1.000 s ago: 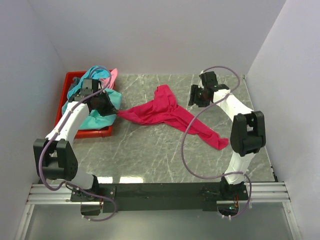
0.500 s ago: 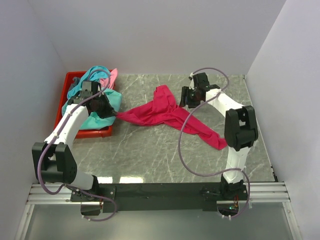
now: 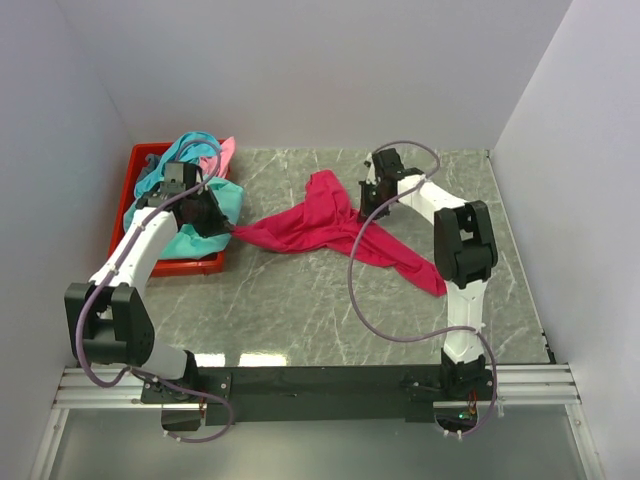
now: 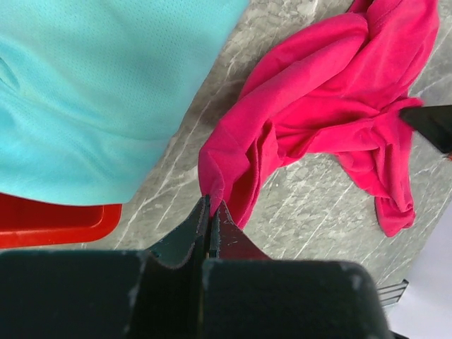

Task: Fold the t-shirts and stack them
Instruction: Flatten the tshirt out

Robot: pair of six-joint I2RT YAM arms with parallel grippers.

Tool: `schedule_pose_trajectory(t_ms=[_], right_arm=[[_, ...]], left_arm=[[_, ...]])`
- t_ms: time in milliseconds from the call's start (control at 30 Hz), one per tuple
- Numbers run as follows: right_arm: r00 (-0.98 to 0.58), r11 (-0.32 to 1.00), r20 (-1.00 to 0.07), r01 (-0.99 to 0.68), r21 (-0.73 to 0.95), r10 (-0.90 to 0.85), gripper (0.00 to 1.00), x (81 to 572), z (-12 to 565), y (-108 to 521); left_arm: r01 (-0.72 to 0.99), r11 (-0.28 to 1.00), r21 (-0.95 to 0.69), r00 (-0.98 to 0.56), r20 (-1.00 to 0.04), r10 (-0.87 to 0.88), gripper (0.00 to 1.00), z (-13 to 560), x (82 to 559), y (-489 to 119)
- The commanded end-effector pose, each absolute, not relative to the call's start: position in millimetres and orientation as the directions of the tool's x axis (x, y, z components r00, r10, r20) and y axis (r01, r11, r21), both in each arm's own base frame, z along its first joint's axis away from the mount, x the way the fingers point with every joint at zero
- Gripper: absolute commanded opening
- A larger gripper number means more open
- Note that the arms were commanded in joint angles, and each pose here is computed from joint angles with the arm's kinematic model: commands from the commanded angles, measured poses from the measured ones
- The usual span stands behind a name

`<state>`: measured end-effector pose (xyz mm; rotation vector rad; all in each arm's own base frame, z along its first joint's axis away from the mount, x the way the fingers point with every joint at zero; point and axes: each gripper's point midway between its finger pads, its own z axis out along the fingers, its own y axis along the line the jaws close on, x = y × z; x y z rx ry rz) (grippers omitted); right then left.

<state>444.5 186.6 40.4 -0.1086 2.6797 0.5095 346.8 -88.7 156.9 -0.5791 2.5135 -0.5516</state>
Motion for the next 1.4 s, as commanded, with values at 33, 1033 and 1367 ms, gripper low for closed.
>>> schedule_pose_trajectory(t_ms=[33, 1033, 1367], right_arm=[[-0.827, 0.942, -0.562, -0.177, 0.285, 0.014, 0.0, 483.2, 110.9, 174.7], [-0.881, 0.955, -0.449, -0.246, 0.167, -0.148, 0.64, 303.2, 135.1, 169.2], [-0.912, 0.899, -0.34, -0.333, 0.283, -0.231, 0.58, 258.6, 105.1, 178.7]], left_arm=[[-0.276, 0.828, -0.489, -0.762, -0.414, -0.498, 0.0, 164.7, 366.7, -87.9], [-0.28, 0.868, -0.411, -0.793, -0.411, -0.45, 0.0, 149.8, 384.2, -74.1], [-0.3, 0.864, -0.404, -0.792, -0.4, -0.462, 0.01, 144.8, 370.3, -71.9]])
